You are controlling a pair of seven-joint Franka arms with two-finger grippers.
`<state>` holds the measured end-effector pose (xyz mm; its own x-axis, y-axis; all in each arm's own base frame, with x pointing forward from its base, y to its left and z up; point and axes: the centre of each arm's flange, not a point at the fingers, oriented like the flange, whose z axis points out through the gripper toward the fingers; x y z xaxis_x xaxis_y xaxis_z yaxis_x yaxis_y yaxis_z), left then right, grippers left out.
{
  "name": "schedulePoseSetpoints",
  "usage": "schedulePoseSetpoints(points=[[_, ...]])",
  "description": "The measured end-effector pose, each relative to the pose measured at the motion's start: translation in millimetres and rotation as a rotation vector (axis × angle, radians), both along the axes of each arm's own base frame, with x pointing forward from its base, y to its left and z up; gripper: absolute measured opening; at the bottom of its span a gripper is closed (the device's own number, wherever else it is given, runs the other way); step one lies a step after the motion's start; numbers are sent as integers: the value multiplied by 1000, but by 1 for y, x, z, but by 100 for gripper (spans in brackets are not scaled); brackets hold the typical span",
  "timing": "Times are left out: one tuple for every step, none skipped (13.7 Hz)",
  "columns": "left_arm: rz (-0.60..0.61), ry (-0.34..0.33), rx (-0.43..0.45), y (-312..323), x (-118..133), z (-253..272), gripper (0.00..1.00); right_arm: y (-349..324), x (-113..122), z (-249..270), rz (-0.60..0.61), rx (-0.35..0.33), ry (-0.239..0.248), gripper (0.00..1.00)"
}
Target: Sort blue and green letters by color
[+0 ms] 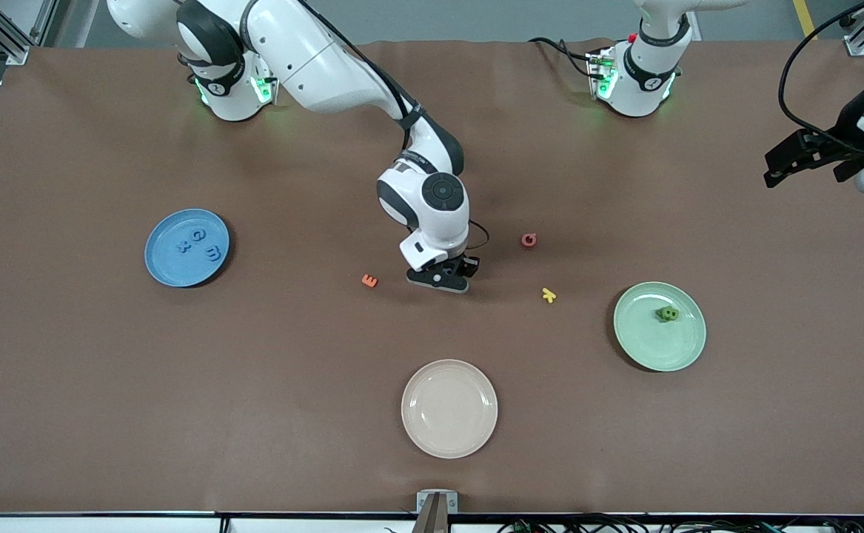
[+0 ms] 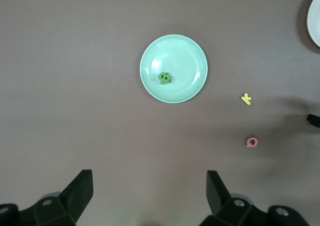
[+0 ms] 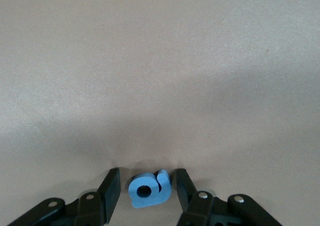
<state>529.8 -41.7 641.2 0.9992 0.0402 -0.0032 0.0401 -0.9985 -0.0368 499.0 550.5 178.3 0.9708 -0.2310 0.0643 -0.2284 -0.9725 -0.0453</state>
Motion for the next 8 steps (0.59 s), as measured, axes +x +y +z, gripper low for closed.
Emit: schedulePoseSetpoints(points=[[-4, 1, -1, -2, 0, 0, 100, 1, 0, 1, 0, 3, -2, 48], [-8, 1, -1, -4, 0, 0, 100, 2, 1, 4, 0, 6, -4, 39], [-16, 2, -2, -5, -1, -1, 100, 2, 1, 4, -1, 3, -2, 37], [-30, 4, -8, -6, -1, -1, 100, 2, 2, 4, -1, 2, -2, 37], [-42, 5, -19, -7, -1, -1, 100, 2, 2, 4, -1, 2, -1, 37], [-49, 5, -27, -8, -1, -1, 100, 2, 2, 4, -1, 2, -1, 37], [-51, 6, -31, -8, -1, -1, 100, 2, 2, 4, -1, 2, -1, 37], [-52, 6, -32, -8, -1, -1, 100, 2, 2, 4, -2, 2, -1, 37]])
